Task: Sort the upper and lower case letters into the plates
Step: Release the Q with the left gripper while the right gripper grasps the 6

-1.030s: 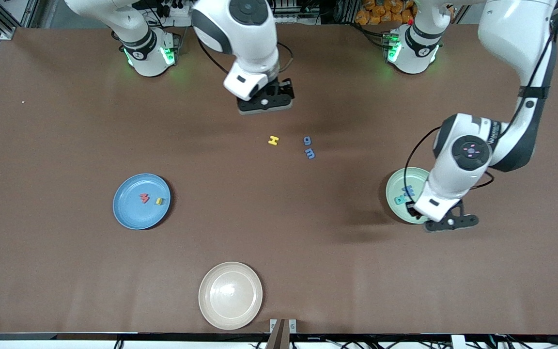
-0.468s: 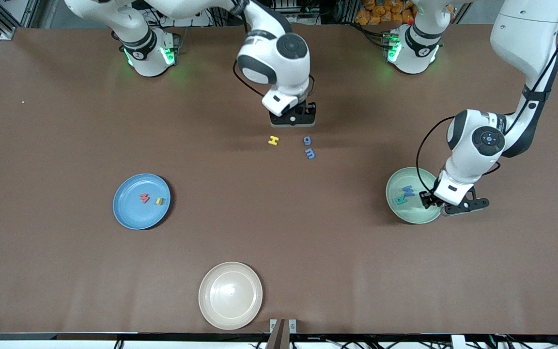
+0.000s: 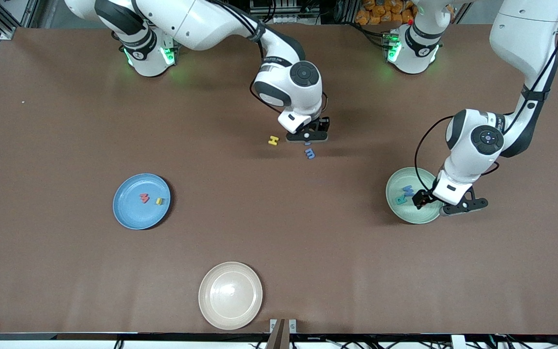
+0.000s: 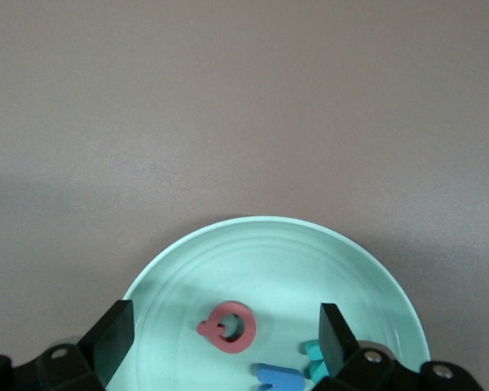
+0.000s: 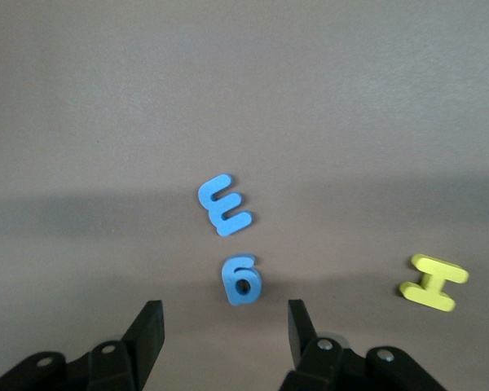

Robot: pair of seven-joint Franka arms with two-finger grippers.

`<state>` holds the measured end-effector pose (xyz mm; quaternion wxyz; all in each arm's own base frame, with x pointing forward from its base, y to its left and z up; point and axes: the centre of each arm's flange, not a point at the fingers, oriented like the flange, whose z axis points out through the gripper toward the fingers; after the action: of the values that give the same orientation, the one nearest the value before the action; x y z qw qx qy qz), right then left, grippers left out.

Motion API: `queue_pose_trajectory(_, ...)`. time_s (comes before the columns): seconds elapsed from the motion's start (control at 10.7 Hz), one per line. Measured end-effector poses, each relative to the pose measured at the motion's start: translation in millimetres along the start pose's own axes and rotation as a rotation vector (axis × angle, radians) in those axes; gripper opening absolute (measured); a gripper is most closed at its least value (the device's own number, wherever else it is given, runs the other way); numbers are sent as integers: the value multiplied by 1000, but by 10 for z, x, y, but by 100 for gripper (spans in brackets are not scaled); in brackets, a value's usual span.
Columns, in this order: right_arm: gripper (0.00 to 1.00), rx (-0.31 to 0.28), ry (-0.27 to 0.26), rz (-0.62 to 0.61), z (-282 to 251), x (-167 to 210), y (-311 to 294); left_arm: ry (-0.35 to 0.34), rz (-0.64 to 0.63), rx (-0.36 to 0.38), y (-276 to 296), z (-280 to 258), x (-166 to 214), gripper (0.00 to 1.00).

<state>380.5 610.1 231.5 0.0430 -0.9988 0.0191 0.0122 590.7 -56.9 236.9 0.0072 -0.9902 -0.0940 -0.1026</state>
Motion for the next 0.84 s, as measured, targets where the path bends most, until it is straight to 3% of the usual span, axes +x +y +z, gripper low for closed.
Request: queue_pose_trajectory(0.84,67,-31,32,-53,453,-73,-120,25,-30,-8,15,-86,94,100)
